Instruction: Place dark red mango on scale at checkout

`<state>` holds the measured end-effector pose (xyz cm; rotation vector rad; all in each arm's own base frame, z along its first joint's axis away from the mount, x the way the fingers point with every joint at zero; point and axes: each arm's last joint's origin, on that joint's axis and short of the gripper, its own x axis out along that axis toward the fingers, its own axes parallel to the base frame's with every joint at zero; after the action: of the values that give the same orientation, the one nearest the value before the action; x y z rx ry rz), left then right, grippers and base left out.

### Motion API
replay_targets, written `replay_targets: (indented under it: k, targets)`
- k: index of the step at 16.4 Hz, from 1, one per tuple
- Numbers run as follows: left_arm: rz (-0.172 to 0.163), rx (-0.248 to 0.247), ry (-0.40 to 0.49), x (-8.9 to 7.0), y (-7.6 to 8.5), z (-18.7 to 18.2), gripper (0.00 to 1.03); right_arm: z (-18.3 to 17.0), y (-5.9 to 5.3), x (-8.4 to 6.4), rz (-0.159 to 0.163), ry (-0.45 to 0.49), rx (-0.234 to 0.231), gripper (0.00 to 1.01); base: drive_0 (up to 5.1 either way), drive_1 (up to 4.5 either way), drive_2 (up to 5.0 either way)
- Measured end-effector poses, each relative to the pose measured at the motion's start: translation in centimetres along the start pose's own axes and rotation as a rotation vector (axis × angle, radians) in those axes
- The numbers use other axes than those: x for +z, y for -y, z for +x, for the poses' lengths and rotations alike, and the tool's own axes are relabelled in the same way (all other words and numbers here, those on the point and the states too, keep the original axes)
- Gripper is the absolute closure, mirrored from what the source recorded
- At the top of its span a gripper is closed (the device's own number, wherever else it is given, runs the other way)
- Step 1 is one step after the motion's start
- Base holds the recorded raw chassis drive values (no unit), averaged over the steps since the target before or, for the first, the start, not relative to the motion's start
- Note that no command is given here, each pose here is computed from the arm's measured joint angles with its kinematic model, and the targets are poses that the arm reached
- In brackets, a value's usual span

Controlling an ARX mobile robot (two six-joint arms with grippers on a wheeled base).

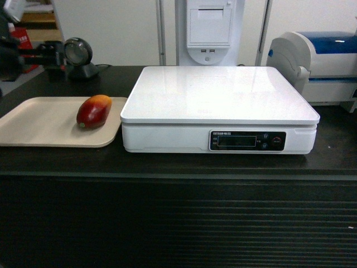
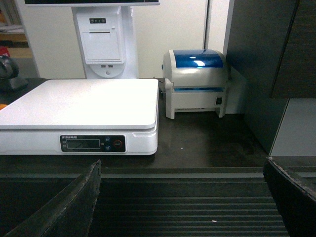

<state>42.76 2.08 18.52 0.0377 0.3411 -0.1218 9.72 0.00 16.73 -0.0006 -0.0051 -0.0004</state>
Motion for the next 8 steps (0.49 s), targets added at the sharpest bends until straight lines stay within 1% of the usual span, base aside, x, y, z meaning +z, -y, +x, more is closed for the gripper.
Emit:
replay_targets:
  k: [2, 4, 8]
  targets:
    - [0.045, -0.040, -0.103, -0.8, 0.3, 4.0, 0.05, 0.0, 0.0, 0.0, 0.000, 0.000, 0.000, 0.03, 0.0, 0.00, 0.0]
    - [0.066, -0.049, -0.159, -1.7, 0.0, 6.5, 0.05, 0.0, 0.0, 0.0, 0.000, 0.000, 0.000, 0.03, 0.0, 0.00, 0.0]
    - [0.058, -0.064, -0.186, -1.8, -0.4, 7.7, 0.05, 0.0, 0.0, 0.0, 0.000, 0.000, 0.000, 0.03, 0.0, 0.00, 0.0]
